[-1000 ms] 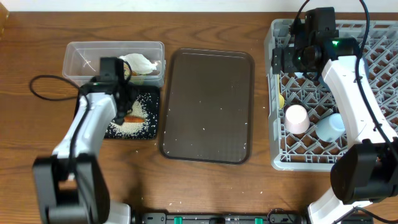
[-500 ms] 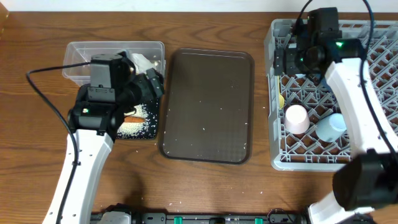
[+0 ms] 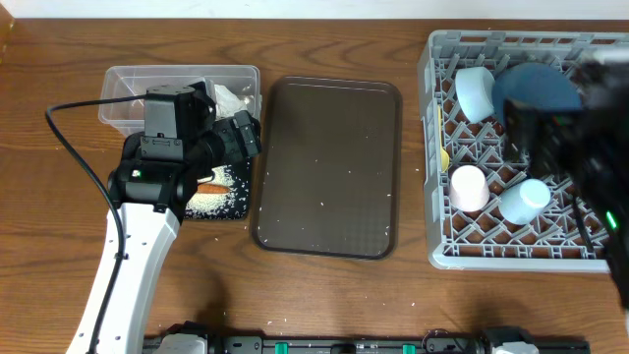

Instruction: Sort waste into correct bins and load items into the dishwasher rack

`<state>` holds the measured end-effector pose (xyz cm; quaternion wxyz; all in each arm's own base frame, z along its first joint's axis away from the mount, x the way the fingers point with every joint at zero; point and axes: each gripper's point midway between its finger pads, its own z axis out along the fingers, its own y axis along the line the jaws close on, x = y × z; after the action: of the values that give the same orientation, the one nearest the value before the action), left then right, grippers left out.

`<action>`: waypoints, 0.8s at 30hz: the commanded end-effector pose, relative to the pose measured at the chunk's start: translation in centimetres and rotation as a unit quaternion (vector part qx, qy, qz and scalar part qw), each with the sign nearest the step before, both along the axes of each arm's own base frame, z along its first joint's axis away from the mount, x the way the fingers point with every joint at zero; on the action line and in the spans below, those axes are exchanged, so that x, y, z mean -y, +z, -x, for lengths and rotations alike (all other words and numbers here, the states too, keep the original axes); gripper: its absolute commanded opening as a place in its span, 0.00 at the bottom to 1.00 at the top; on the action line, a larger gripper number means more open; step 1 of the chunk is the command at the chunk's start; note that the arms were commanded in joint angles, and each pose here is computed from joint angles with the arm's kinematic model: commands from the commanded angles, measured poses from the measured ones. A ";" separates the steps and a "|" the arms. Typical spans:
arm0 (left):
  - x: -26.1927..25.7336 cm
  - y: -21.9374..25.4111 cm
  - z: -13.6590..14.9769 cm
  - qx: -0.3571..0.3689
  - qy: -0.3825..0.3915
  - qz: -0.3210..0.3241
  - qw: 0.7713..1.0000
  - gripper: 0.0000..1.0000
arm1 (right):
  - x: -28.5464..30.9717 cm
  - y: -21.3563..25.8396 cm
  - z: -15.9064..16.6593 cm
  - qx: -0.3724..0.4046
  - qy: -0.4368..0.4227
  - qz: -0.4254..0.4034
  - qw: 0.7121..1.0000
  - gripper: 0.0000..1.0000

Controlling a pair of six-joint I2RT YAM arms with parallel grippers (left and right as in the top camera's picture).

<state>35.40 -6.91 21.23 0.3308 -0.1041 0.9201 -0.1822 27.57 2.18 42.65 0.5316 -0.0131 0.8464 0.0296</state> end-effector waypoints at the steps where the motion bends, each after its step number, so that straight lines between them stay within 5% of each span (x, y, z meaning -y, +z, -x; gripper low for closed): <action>1: 0.1 0.5 -0.2 0.008 -0.010 -0.004 1.000 0.94 | 0.7 1.2 2.8 0.023 -0.011 0.012 1.000 0.99; 11: 0.1 0.5 -0.2 0.008 -0.010 -0.004 1.000 0.94 | 3.8 -1.9 11.0 -0.019 -0.066 0.052 0.996 0.99; 18: 0.1 0.5 -0.2 0.008 -0.010 -0.004 1.000 0.95 | 4.3 -5.4 8.2 0.030 -0.088 0.048 0.995 0.99; 24: 0.1 0.5 -0.2 0.008 -0.010 -0.004 1.000 0.95 | 2.3 -8.4 3.3 0.147 -0.040 0.012 0.988 0.99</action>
<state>35.40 -6.91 21.23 0.3308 -0.1039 0.9201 -0.1822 23.43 -1.11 36.61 0.6429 0.0349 0.7648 -0.0249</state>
